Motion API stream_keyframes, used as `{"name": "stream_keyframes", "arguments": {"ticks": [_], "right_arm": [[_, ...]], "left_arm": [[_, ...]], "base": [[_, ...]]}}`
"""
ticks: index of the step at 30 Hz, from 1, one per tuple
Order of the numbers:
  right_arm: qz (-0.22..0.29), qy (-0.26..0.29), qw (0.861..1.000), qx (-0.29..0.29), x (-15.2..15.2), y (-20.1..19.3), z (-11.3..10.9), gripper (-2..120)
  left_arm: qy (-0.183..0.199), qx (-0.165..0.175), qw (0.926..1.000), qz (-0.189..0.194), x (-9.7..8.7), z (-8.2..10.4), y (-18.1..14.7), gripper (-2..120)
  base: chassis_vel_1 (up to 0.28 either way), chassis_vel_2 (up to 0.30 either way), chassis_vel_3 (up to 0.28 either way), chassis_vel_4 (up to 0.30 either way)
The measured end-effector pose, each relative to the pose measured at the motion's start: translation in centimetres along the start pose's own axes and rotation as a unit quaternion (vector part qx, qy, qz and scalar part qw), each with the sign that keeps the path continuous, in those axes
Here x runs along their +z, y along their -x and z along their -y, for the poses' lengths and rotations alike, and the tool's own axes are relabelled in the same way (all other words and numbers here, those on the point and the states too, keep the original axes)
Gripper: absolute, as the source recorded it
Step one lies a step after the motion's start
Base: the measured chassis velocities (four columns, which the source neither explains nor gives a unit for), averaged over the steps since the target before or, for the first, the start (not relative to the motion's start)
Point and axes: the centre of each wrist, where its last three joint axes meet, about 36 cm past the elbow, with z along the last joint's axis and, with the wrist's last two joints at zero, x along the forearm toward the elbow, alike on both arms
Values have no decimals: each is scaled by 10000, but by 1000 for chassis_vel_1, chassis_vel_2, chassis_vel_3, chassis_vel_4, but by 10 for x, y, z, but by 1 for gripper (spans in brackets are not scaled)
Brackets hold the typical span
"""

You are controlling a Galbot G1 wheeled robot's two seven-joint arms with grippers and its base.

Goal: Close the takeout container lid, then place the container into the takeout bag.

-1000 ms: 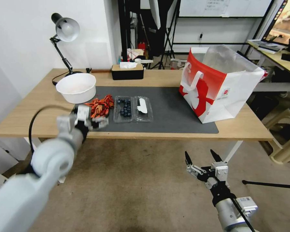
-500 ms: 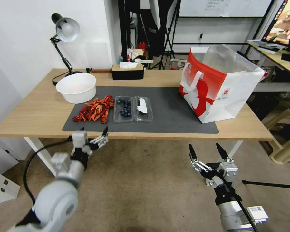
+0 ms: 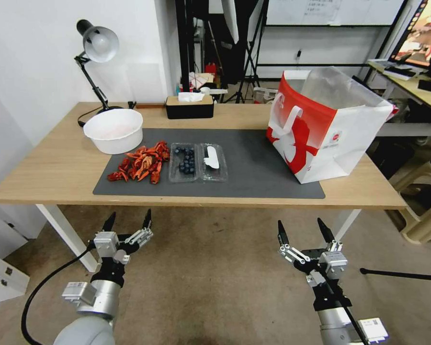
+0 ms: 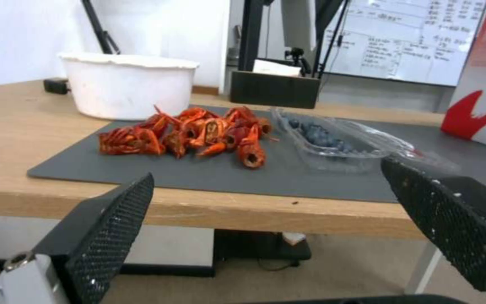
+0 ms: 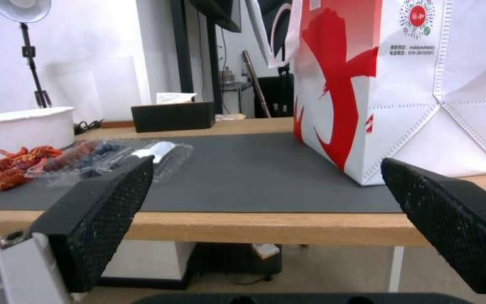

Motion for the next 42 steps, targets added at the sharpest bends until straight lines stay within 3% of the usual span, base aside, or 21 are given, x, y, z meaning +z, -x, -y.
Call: {"name": "stream_keyframes", "arguments": {"ticks": [16, 27, 30, 32, 34, 35, 37, 38, 39, 42], "right_arm": [[-82, 139, 9999, -59, 0, 0, -3, 100], [-203, 1686, 9855, 38, -16, 21, -8, 100], [-263, 2374, 9711, 29, -20, 35, -9, 100], [-270, 2483, 9683, 19, -21, 38, -10, 100], [-313, 3006, 9532, -87, -19, 52, -14, 100], [-313, 3006, 9532, -87, -19, 52, -14, 100], [-391, 3711, 9274, -264, -13, 72, -27, 100], [-420, 3935, 9178, -329, -12, 81, -32, 100], [-420, 3935, 9178, -329, -12, 81, -32, 100], [-586, 4578, 8852, -573, -9, 108, -56, 100]], "left_arm": [[186, 35, 9998, -95, 6, 1, -3, 100], [187, 42, 9998, -45, 5, -1, -2, 100], [197, 9, 9998, -22, 4, -3, -1, 100], [197, 6, 9998, -19, 3, -3, -1, 100], [197, -6, 9998, -14, 3, -4, -1, 100], [197, -6, 9998, -14, 3, -4, -1, 100], [206, -34, 9998, -11, 3, -5, -2, 100], [216, -41, 9998, -8, 2, -6, -3, 100], [216, -41, 9998, -8, 2, -6, -3, 100], [247, -44, 9997, 8, 0, -7, -4, 100]], "base": [[0, 0, 0, 0], [0, 0, 0, 0], [0, 0, 0, 0], [0, 0, 0, 0], [0, 0, 0, 0], [0, 0, 0, 0], [0, 0, 0, 0], [0, 0, 0, 0], [0, 0, 0, 0], [0, 0, 0, 0]]}}
